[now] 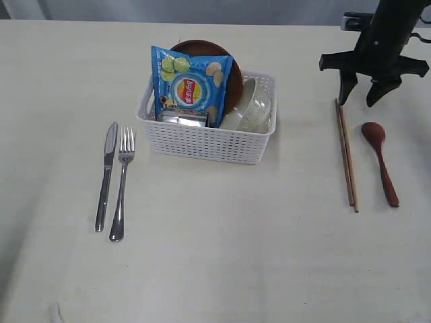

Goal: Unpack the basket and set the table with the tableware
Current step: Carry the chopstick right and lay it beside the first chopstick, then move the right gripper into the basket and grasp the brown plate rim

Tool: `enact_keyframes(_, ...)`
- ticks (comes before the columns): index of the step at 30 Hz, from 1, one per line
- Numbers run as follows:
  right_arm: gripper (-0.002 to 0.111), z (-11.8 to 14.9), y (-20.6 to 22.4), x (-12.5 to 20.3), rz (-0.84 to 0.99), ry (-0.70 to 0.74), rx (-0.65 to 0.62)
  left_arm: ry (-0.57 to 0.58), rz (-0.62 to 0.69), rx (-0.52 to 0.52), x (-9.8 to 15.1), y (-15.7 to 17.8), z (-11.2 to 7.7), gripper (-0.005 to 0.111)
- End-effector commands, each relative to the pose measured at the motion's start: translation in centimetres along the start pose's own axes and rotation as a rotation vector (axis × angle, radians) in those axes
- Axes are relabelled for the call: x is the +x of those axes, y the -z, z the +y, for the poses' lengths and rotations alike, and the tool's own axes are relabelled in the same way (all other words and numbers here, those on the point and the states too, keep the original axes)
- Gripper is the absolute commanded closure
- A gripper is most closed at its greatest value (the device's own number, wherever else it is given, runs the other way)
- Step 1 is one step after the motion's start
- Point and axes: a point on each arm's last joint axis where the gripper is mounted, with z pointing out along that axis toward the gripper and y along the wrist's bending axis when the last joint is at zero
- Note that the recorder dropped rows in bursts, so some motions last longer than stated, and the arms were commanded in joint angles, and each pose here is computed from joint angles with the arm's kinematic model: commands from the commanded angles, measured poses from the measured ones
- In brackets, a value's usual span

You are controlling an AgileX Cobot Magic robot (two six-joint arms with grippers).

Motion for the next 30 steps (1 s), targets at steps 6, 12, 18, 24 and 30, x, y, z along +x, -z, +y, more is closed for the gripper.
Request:
enact_keyframes(6,0.058,7.1,13.1,3.0,-0.409,0.396,-0.313,0.003,-0.012,0.002,0.0,0.0,0.0,0.107)
enact_keyframes(12,0.058,13.3,14.5,4.9,-0.546,0.674,-0.344,0.003,-0.012,0.002,0.0,0.0,0.0,0.107)
enact_keyframes(18,0.057,16.3,13.4,5.2,-0.609,0.861,-0.315,0.003,-0.012,0.002,0.0,0.0,0.0,0.107)
enact_keyframes(24,0.034,17.5,11.1,4.6,-0.590,0.955,-0.291,0.003,-0.012,0.002,0.0,0.0,0.0,0.107)
enact_keyframes(30,0.029,17.6,8.7,4.3,-0.499,1.013,-0.275,0.003,-0.012,0.002,0.0,0.0,0.0,0.107)
